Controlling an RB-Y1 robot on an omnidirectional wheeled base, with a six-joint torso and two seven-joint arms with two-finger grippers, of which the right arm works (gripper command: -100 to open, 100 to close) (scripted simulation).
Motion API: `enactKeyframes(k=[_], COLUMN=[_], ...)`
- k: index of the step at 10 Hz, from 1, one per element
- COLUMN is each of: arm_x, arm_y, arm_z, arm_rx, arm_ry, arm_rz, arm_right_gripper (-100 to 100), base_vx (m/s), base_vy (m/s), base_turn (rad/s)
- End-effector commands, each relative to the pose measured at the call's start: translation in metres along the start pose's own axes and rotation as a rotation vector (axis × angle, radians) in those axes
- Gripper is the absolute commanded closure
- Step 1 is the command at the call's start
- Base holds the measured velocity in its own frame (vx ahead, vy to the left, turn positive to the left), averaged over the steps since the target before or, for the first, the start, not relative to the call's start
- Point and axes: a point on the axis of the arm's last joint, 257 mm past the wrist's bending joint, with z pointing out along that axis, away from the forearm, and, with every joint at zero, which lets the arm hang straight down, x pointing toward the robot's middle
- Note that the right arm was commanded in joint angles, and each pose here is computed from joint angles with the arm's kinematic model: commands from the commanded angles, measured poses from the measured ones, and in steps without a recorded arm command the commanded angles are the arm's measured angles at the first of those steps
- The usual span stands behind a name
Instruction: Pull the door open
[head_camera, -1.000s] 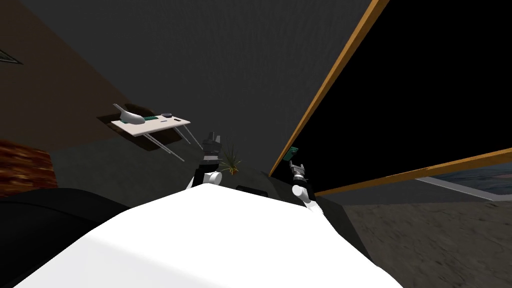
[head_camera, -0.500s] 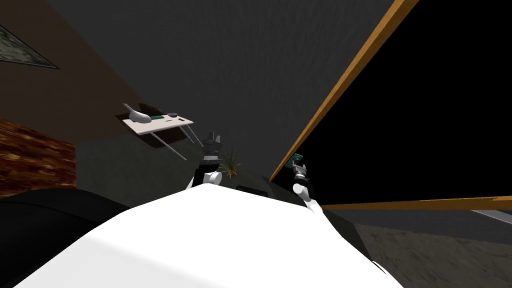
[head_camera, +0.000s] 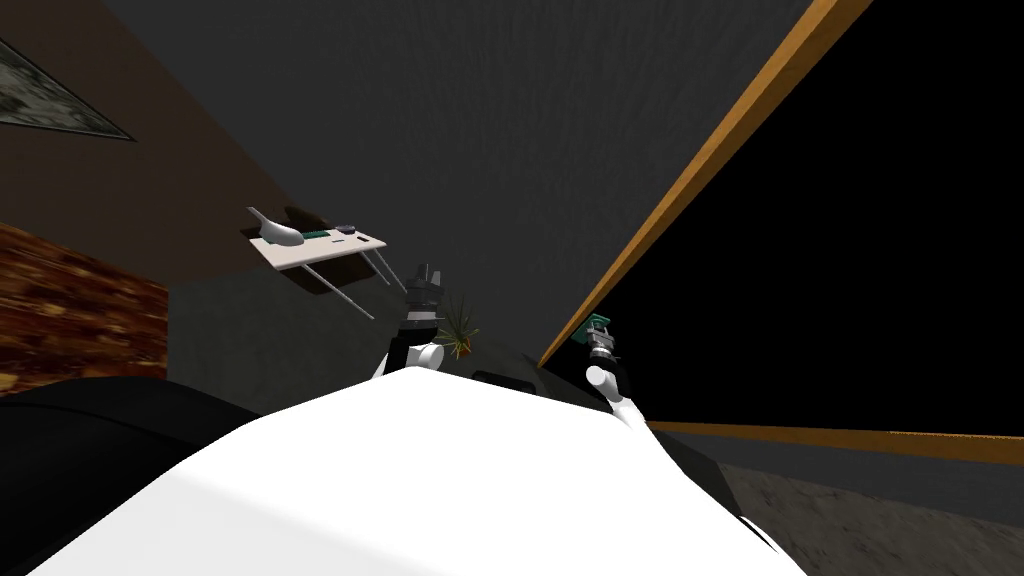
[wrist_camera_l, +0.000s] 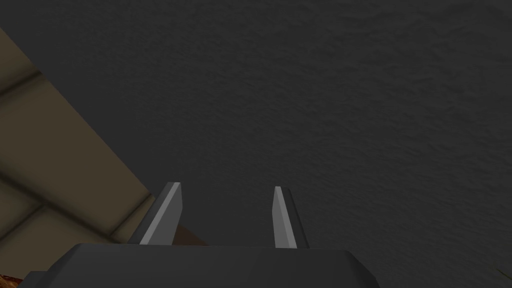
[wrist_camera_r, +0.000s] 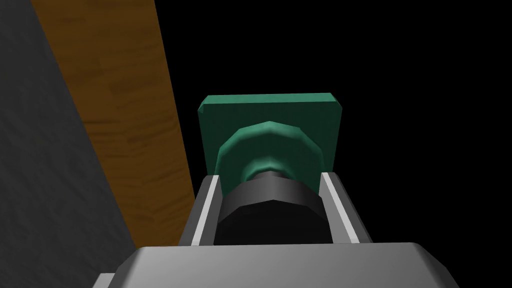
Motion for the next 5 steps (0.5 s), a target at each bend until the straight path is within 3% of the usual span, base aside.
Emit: enactKeyframes(k=[1, 4, 5], arm_x=[0.0, 0.0, -0.0013], arm_y=[-0.0005, -0.0005, -0.0032], arm_z=[-0.0001, -0.0001, -0.003], arm_rx=[0.001, 0.001, 0.016], arm_ry=[0.0, 0.0, -0.004], arm_rz=[0.0, 0.0, 0.001], arm_right_gripper=[100, 100, 100], base_vx=[-0.023, -0.003, -0.096], base_vy=[0.011, 0.001, -0.034], base_turn=[0.001, 0.0, 0.087])
